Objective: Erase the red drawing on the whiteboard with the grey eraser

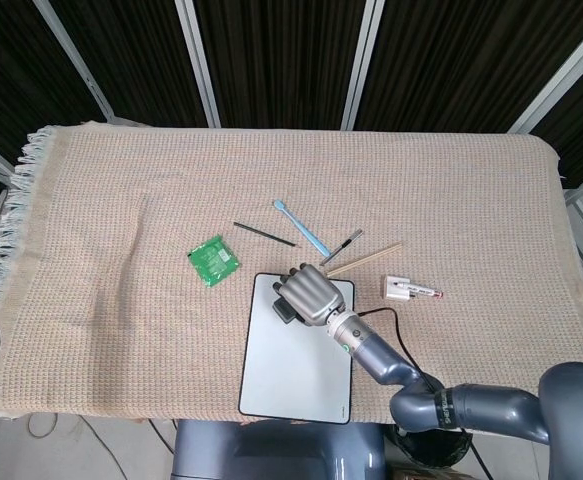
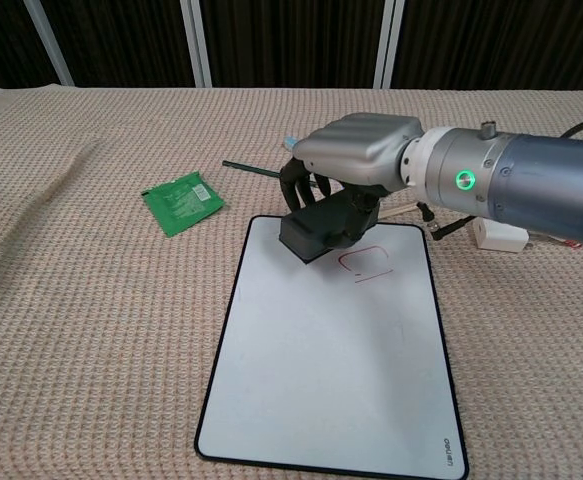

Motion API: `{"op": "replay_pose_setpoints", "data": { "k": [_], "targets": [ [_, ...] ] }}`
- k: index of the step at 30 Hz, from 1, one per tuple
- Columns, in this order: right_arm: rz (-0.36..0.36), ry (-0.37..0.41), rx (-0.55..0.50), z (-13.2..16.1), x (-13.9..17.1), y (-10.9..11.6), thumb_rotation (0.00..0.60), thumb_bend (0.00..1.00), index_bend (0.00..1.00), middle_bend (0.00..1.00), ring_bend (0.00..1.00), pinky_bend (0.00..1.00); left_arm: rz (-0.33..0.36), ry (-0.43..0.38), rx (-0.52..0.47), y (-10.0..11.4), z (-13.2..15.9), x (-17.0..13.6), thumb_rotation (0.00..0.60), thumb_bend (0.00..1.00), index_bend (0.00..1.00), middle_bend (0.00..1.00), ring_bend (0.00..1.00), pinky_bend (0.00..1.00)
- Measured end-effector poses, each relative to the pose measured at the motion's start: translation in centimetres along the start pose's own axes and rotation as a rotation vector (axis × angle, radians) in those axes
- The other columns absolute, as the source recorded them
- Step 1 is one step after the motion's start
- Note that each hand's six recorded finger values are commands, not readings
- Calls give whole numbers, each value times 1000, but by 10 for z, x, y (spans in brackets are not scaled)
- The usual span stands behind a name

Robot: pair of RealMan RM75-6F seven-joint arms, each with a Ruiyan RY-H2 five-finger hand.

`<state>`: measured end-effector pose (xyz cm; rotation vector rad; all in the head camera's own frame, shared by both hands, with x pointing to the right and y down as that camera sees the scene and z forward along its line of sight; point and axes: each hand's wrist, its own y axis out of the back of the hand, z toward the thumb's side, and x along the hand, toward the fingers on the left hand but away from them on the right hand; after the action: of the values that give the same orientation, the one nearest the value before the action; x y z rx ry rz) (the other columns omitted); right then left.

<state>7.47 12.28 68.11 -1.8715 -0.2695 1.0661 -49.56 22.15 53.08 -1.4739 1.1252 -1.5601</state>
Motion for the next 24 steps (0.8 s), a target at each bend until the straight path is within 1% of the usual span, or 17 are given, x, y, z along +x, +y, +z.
{"op": "replay_pose_setpoints", "data": {
  "k": [5, 11, 24],
  "targets": [
    [9, -35, -9, 5, -13, -9, 600, 430, 484, 462, 411, 440, 2, -2, -3, 1, 1, 0, 600, 525, 71, 6, 0, 0],
    [3, -62, 7, -1, -17, -13, 600, 430, 484, 462, 411, 440, 0, 0, -1, 0, 0, 0, 600, 525, 71, 6, 0, 0],
    [19, -54, 20, -10, -6, -30, 600, 430, 484, 466, 412, 444, 3, 0, 4, 0, 0, -1, 600, 525, 71, 6, 0, 0]
  ]
}}
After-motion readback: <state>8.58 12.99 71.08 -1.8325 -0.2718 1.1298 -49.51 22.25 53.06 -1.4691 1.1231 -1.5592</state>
